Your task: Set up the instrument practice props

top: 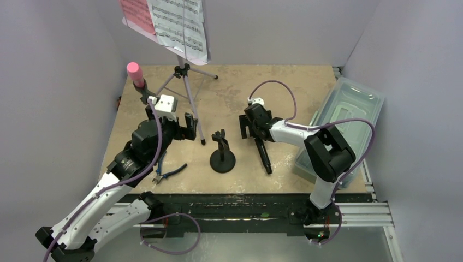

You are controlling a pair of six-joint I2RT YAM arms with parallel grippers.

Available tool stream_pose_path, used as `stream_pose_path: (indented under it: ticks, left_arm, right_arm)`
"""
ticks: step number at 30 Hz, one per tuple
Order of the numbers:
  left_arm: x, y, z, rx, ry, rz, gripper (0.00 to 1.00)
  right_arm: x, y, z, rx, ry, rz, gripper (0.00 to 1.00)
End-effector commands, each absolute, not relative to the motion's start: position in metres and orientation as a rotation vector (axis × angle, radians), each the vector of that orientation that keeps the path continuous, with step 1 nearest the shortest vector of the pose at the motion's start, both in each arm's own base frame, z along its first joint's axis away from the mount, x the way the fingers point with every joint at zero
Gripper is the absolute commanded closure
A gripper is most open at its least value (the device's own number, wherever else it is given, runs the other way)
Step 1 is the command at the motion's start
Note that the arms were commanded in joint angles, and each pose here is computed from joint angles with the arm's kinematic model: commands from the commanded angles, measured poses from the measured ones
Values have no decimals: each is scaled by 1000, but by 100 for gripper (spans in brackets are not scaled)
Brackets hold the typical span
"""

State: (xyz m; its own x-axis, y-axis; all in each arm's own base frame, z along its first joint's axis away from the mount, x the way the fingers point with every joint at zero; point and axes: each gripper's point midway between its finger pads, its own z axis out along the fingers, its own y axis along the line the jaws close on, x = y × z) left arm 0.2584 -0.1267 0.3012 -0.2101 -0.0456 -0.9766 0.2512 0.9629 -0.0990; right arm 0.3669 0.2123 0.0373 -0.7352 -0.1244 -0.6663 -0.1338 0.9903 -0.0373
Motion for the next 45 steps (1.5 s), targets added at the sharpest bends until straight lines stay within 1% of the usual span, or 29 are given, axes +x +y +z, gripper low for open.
stream_pose_path:
  ticks: [1,5,11,17,20,25,27,29,34,35,37,39,40,42,44,45]
  left_arm:
    - [266,-121,320,115,1657,-251,0]
    - [261,-111,317,87,1604,-244,0]
    - [257,-101,313,85,1590,-205,0]
    - [260,-105,309,106,1599,-213,0]
    - [260,-109,306,121,1606,-233,0]
    - [262,-114,300,139,1623,-244,0]
    - [263,-116,297,150,1632,-246,0]
    - [264,-119,296,160,1637,-252,0]
    - [267,-122,290,177,1656,-245,0]
    - [267,-124,288,184,1661,-249,0]
    - [268,-128,285,208,1671,-261,0]
    - [267,-135,283,241,1673,-282,0]
    - [267,-138,282,258,1673,-297,0]
    - [264,-147,284,303,1659,-340,0]
    - [257,-161,285,376,1634,-410,0]
    - [253,-169,287,426,1615,-449,0]
  right_arm:
    - [362,227,63,-258,2288,192,4]
    - [339,251,94,-397,2127,378,4]
    - [268,294,144,-562,1758,739,3]
    - [227,312,170,-620,1437,924,1]
    - [226,319,175,-544,1385,923,1]
    - [238,322,190,-301,1314,856,5]
    - [238,330,194,-289,1274,853,8]
    - [238,337,196,-298,1236,845,12]
    - [250,347,195,-249,1244,830,15]
    - [253,350,194,-253,1258,820,16]
    - [257,359,191,-296,1278,789,23]
    - [256,366,195,-352,1264,778,47]
    - [254,367,199,-380,1246,778,57]
    - [247,371,202,-483,1213,804,70]
    - [235,379,199,-650,1188,884,87]
    - [233,380,197,-716,1185,934,94]
